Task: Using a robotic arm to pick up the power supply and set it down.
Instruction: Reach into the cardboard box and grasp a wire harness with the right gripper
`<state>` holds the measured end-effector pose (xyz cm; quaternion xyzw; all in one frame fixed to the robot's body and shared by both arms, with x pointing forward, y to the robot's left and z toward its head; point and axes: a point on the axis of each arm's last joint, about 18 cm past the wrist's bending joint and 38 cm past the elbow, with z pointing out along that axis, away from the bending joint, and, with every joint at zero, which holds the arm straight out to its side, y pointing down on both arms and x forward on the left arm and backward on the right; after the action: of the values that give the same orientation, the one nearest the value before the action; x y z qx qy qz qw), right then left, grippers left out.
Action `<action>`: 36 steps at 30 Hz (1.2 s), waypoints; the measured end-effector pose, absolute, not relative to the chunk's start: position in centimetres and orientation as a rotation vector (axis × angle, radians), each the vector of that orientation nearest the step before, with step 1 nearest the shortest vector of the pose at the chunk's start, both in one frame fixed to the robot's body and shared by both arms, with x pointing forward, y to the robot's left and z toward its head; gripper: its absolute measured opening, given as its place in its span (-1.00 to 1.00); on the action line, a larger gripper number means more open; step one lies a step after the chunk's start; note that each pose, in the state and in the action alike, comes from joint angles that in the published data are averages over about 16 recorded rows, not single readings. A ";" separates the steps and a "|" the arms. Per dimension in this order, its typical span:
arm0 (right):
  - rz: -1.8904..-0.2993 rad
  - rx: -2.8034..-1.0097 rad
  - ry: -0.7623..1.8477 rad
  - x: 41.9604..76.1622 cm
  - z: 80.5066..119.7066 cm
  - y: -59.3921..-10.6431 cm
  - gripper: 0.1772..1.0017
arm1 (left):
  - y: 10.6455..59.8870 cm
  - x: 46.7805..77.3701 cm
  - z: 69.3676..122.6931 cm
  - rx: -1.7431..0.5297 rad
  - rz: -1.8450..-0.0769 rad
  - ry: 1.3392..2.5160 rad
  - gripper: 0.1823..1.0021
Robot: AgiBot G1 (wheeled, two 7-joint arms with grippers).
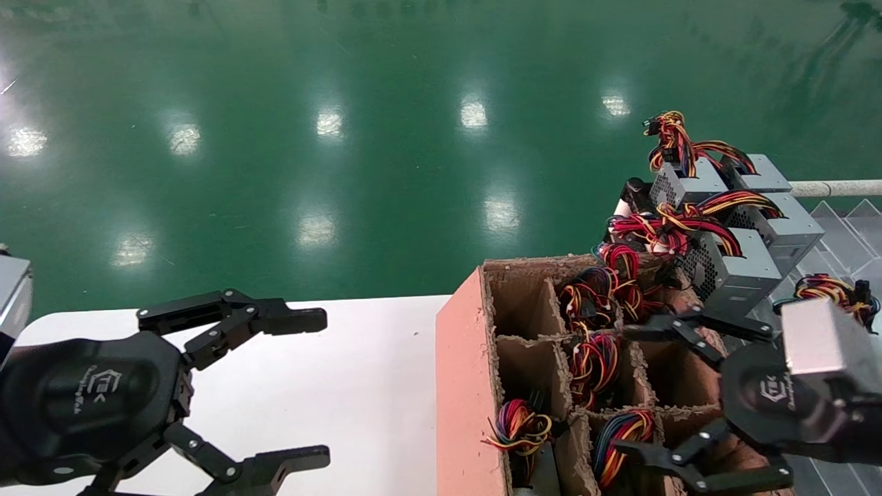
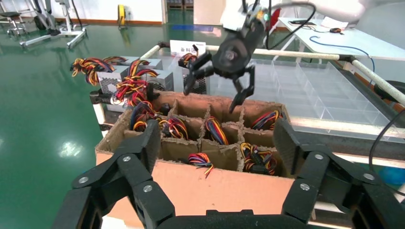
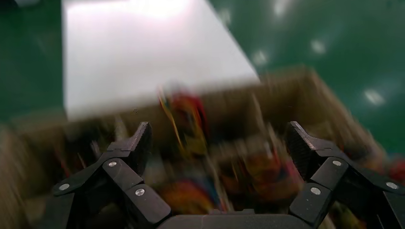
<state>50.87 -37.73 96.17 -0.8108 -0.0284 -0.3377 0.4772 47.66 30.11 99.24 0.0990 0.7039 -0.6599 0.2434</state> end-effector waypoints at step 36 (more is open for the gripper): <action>-0.833 -2.184 0.005 52.7 93.3 -38.8 0.27 | 30.1 47.7 99.2 0.271 -1.803 1.923 -0.84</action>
<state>52.73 -38.78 93.34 -0.8599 0.0018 -0.3280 0.3911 47.66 30.11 99.24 0.0990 0.7039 -0.6599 0.2434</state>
